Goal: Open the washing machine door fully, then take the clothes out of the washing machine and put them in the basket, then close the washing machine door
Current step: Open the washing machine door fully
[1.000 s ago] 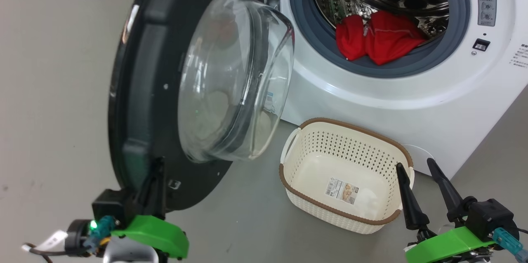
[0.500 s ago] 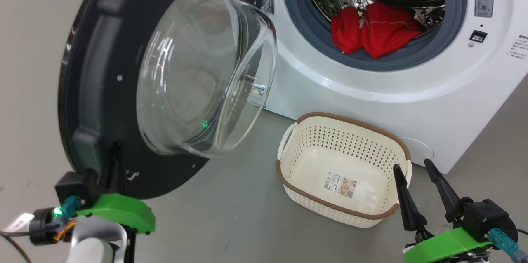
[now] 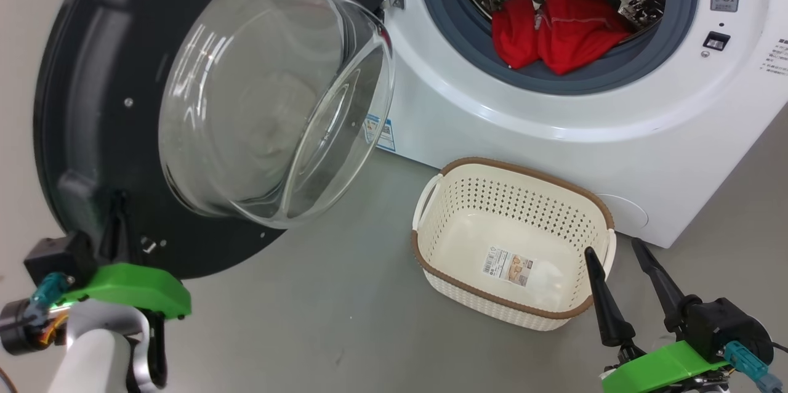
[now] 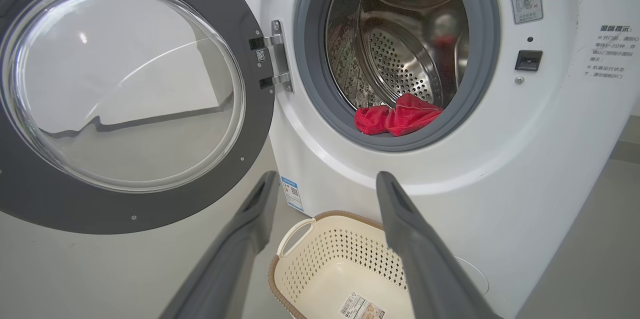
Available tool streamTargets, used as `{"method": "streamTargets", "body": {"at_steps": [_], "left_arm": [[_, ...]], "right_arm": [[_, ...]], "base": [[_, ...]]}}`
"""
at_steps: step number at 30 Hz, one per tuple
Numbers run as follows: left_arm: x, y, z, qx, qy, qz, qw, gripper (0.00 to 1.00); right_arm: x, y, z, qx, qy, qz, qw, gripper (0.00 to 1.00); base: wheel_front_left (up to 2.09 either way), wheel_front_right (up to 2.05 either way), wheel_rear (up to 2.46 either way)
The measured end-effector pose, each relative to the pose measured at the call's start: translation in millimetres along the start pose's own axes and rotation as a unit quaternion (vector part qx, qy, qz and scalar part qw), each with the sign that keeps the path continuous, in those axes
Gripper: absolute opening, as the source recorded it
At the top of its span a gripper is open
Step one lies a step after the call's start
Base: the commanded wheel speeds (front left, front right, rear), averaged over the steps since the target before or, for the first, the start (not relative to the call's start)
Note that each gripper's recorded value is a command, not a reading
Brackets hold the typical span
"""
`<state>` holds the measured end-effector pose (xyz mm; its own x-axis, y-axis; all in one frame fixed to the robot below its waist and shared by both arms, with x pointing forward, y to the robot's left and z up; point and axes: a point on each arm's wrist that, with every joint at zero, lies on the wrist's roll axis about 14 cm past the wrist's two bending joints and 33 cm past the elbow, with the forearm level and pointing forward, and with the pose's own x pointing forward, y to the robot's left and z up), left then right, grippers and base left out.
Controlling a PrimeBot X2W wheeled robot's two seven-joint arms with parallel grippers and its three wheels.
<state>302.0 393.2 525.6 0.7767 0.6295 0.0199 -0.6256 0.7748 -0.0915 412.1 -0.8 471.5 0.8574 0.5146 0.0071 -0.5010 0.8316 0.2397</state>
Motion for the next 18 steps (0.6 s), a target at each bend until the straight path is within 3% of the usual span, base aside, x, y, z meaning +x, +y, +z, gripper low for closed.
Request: {"method": "streamTargets", "body": {"at_steps": [18], "left_arm": [[17.7,20.3,-1.9,-0.002,0.005,0.031,1.0,0.0]], "right_arm": [[0.0,-0.2,-5.8,-0.014,0.01,0.004,1.0,1.0]], "base": [[0.0,0.0,0.0]]}}
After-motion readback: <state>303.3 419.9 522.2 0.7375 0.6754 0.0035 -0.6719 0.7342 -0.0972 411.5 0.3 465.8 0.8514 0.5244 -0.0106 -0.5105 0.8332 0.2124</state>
